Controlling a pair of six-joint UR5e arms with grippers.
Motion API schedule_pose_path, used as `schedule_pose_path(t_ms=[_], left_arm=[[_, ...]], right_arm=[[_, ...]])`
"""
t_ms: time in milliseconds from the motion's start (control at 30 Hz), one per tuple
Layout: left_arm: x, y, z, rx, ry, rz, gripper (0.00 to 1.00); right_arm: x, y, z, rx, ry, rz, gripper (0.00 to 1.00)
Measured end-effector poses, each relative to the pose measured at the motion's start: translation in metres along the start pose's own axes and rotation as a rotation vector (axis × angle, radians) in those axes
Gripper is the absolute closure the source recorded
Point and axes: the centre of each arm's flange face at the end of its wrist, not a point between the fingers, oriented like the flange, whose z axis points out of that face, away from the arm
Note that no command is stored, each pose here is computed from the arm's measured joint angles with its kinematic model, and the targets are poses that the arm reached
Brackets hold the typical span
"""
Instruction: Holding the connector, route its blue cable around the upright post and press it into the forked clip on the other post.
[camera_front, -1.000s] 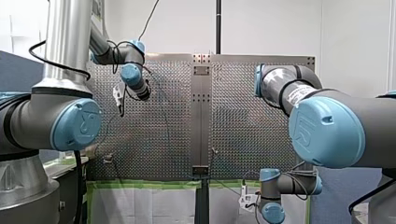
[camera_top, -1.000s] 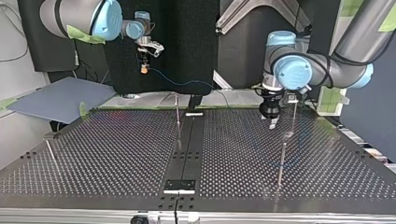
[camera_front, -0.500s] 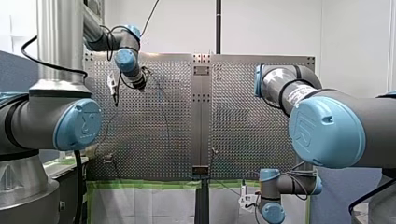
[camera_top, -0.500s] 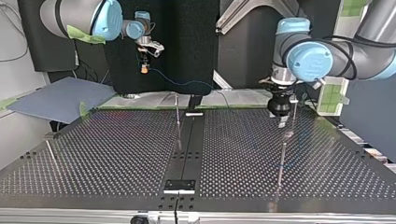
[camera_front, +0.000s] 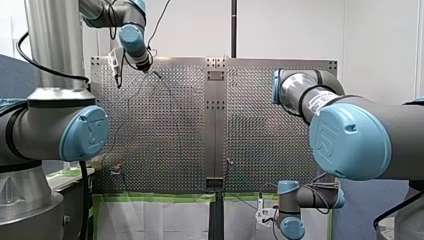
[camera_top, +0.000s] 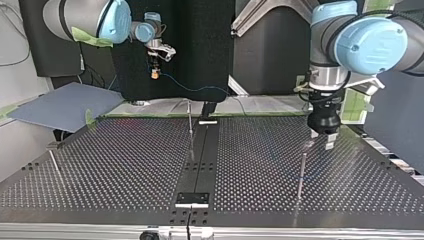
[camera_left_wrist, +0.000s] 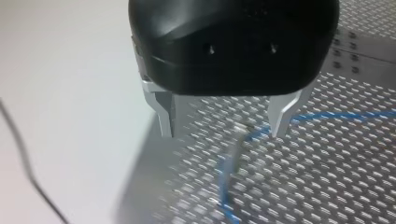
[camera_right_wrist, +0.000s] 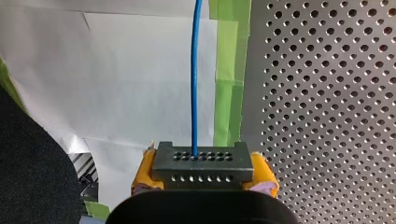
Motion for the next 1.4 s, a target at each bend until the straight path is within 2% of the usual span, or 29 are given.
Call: schedule_pose_path(t_ms=[200, 333, 533, 800, 1000, 1400], left_arm=[[-0.041, -0.009, -0.022, 0.052, -0.041, -0.016, 0.02], [-0.06, -0.015, -0.031, 0.087, -0.05, -0.013, 0.02], [-0.067, -0.021, -0.022, 0.12, -0.008, -0.007, 0.02], [-0.065, -0.031, -0.002, 0.168, 0.072, 0.039, 0.02], [-0.07, -0.031, 0.011, 0.167, 0.112, 0.041, 0.02], [-0.107, -0.034, 0.002, 0.13, 0.11, 0.029, 0.02]], right_arm=[[0.0, 0.0, 0.0, 0.0, 0.0, 0.0, 1.0], [0.0, 0.0, 0.0, 0.0, -0.001, 0.0, 1.0], [0.0, 0.0, 0.0, 0.001, -0.001, 0.0, 1.0], [0.0, 0.0, 0.0, 0.001, -0.001, 0.0, 1.0], [0.0, 0.0, 0.0, 0.002, -0.002, 0.0, 1.0], [0.0, -0.001, 0.0, 0.007, -0.003, 0.0, 1.0]])
